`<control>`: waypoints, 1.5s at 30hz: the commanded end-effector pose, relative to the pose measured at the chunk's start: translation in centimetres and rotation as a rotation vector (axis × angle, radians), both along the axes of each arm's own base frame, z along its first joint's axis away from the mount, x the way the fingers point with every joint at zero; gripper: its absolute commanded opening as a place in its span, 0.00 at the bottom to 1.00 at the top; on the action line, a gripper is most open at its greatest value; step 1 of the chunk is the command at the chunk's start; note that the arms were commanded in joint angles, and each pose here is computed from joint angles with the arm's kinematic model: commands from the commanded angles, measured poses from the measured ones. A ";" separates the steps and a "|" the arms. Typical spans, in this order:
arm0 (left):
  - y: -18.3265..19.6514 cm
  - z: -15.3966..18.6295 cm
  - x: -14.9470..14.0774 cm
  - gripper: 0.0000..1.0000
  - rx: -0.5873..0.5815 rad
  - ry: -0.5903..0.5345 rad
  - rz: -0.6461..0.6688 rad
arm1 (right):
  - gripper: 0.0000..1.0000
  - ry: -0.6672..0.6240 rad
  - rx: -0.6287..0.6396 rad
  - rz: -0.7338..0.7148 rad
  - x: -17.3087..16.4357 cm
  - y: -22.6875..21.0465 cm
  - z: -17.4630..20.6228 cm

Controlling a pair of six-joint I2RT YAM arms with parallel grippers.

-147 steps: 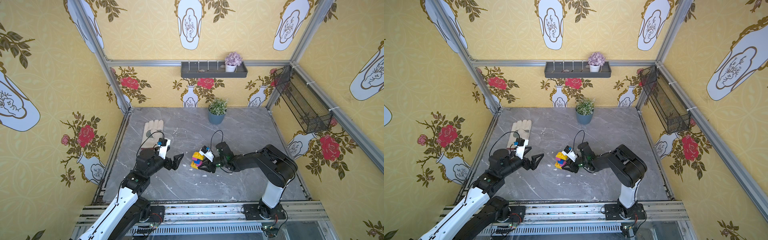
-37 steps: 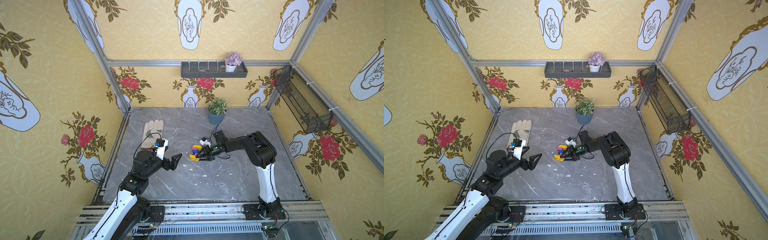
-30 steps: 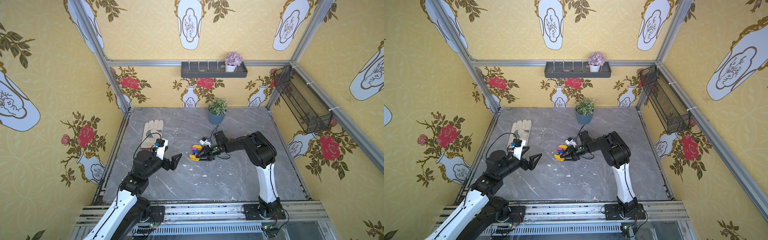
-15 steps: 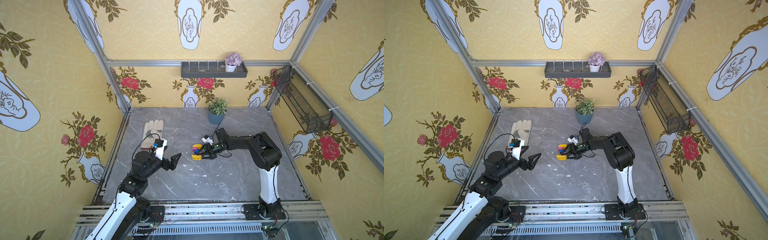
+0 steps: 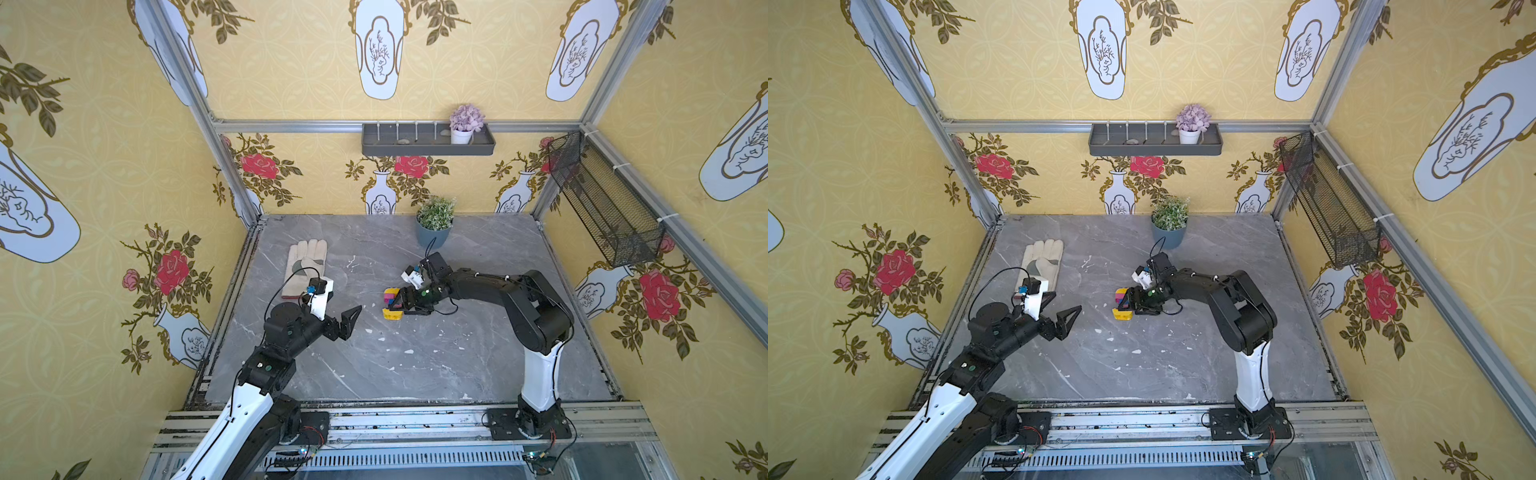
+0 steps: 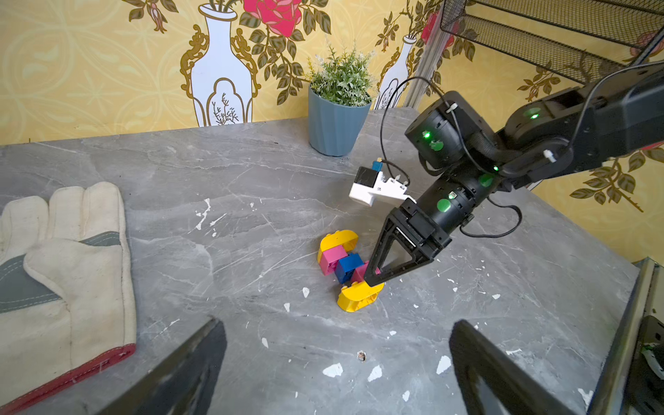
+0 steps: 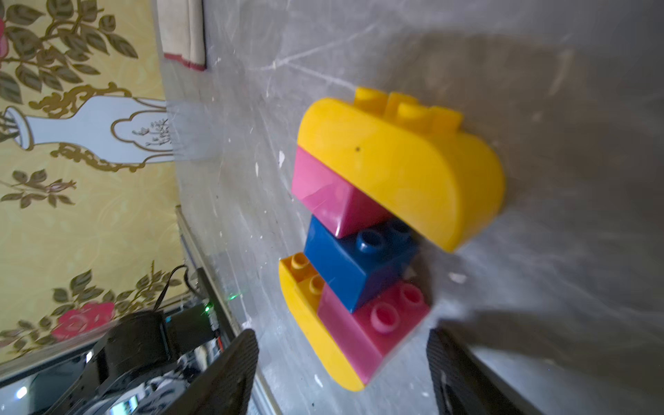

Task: Assemble the letter s with lego
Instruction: Place the lego brick at the center of the board, then reset both arms

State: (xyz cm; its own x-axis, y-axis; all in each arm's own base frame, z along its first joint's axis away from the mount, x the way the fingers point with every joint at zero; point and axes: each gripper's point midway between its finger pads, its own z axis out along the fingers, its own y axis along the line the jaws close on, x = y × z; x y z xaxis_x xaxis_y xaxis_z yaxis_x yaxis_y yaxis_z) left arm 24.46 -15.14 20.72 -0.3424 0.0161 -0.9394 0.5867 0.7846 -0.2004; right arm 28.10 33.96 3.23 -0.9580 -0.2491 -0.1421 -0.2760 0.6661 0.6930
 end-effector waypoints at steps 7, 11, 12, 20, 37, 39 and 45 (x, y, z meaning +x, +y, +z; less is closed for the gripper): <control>0.7 1.3 1.1 0.99 -0.050 -0.031 0.077 | 0.79 -0.131 -0.277 -0.125 1.3 -6.5 -1.3; 1.5 3.1 2.3 0.99 -0.126 -0.026 0.161 | 0.79 -0.331 -0.174 -0.169 2.5 -8.9 4.0; 1.6 3.4 2.7 0.99 -0.141 -0.022 0.181 | 0.79 -0.404 -0.159 -0.174 2.8 -9.6 5.5; 4.0 0.8 5.7 0.99 -0.154 0.055 0.400 | 0.98 -0.576 -0.100 -0.534 8.6 -21.9 13.0; 10.2 -2.4 6.8 0.99 0.095 -0.224 0.648 | 0.99 -1.065 -0.309 -0.671 7.0 -33.5 9.0; 11.0 -2.9 7.2 0.99 0.109 -0.219 0.664 | 0.99 -1.074 -0.275 -0.683 7.0 -33.9 8.6; 14.0 -4.2 8.3 0.99 0.112 -0.208 0.725 | 1.00 -1.140 -0.242 -0.683 5.8 -33.7 7.0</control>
State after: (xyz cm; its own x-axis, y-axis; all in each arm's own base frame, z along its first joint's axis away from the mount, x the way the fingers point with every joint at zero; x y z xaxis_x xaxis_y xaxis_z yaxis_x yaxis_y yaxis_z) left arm 32.21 -1.72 15.10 -0.1955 -0.0445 -0.9797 -0.0699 0.9971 -0.0314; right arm 33.14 -0.10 6.96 -0.4469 0.1442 -0.8829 -0.1110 0.9704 0.2146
